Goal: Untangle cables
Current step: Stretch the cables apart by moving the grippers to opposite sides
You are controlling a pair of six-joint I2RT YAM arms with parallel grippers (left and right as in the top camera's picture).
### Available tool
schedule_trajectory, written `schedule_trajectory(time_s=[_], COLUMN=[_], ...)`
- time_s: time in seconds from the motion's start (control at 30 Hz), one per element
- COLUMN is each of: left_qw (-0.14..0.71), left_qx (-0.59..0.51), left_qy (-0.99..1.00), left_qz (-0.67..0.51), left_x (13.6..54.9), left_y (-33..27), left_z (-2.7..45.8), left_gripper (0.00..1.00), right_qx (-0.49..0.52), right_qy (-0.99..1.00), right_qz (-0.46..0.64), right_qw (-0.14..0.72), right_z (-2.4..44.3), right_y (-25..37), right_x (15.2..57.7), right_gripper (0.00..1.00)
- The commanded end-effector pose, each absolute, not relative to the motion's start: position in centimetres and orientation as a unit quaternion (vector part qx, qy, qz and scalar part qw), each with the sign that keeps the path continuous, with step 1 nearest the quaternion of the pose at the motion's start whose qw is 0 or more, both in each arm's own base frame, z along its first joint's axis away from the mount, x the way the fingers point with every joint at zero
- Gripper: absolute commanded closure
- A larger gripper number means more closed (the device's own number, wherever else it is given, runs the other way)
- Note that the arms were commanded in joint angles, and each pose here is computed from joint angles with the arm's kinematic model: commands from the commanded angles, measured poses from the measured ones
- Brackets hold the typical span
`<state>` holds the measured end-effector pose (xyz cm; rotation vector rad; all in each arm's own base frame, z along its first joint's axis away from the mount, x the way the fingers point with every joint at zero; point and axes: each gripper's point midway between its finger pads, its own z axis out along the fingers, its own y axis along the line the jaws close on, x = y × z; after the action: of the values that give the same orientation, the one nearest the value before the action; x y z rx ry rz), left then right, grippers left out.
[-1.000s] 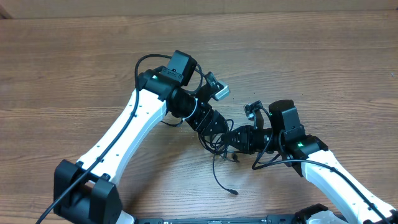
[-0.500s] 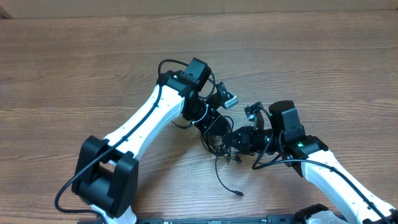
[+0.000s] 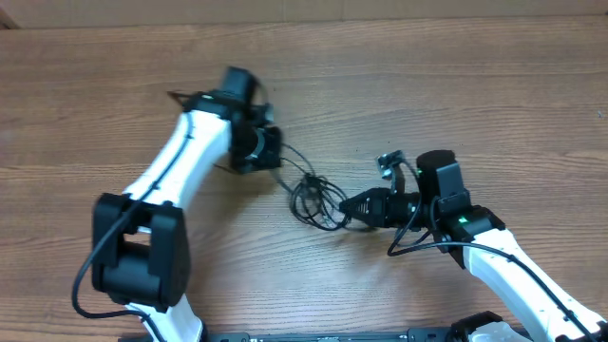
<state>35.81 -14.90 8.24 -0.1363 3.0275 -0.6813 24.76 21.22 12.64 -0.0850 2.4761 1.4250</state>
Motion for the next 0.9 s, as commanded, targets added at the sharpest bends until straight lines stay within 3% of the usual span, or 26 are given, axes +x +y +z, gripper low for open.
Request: schedule_trajectory(time_s=[0.0, 0.27, 0.5, 0.87], left_qw=[0.018, 0.02, 0.078, 0.233], left_qx=[-0.128, -0.161, -0.195, -0.278], left_qy=[0.973, 0.951, 0.929, 0.883], left_qz=[-0.192, -0.263, -0.305, -0.298], left_x=[36.9, 37.6, 38.8, 38.7], left_y=[-10.7, -7.2, -4.0, 5.7], left_z=[7.7, 9.0, 12.7, 21.6], left_gripper=[0.96, 0.96, 0.96, 0.96], right_qx=[0.001, 0.167, 0.214, 0.229], right_qy=[0.85, 0.884, 0.891, 0.864], right_qz=[0.496, 0.372, 0.295, 0.215], right_qw=[0.18, 0.228, 0.273, 0.394], right_z=[14.2, 10.9, 9.9, 16.0], right_y=[19.6, 13.7, 10.4, 0.6], right_x=[26.6, 30.4, 31.9, 35.0], right_gripper=[0.96, 0.96, 0.96, 0.96])
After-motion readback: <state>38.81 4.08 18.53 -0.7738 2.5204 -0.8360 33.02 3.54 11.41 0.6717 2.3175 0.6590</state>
